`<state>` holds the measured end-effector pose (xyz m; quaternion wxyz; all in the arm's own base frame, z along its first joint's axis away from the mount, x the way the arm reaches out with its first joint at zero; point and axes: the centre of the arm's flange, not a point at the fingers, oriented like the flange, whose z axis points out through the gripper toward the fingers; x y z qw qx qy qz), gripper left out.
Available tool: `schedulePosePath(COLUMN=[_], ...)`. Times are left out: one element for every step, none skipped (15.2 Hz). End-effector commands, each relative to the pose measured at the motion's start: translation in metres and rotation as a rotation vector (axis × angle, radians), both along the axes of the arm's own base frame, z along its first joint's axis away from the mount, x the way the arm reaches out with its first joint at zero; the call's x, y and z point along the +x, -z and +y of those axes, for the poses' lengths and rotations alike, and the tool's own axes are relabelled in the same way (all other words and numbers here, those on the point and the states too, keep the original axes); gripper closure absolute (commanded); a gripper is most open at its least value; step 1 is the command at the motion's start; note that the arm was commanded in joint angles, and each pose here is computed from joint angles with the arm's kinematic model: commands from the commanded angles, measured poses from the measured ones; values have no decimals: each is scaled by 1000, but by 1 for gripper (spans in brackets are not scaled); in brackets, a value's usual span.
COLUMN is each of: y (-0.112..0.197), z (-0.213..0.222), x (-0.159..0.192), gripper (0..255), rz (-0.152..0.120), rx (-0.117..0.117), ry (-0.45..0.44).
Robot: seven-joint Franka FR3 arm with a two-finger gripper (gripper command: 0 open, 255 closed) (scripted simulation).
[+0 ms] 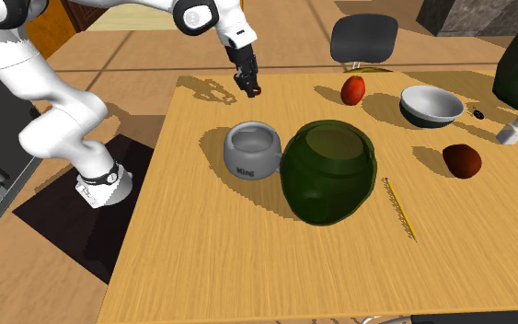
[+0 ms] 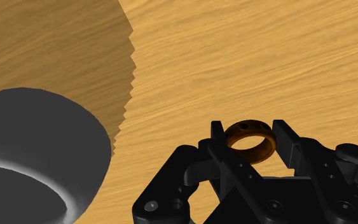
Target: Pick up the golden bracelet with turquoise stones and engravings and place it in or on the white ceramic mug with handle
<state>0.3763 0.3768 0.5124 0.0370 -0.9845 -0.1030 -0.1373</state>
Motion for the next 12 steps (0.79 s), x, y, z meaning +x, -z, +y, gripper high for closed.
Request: schedulePosePath(y=[-11,-16,-21,-27,-32,-37,-42,-48,-53,-58,-64,-69], z=[-1,-1,-1,-1,-1,-1,-1,-1,-1,-1,-1,-1], x=[0,0,0,0,0,0,0,0,0,0,0,0], gripper=[255,255,255,255,255,255,255,255,255,255,255,255], rz=[0,0,0,0,0,0,0,0,0,0,0,0], rx=[0,0,0,0,0,0,0,0,0,0,0,0], ry=[0,0,0,0,0,0,0,0,0,0,0,0])
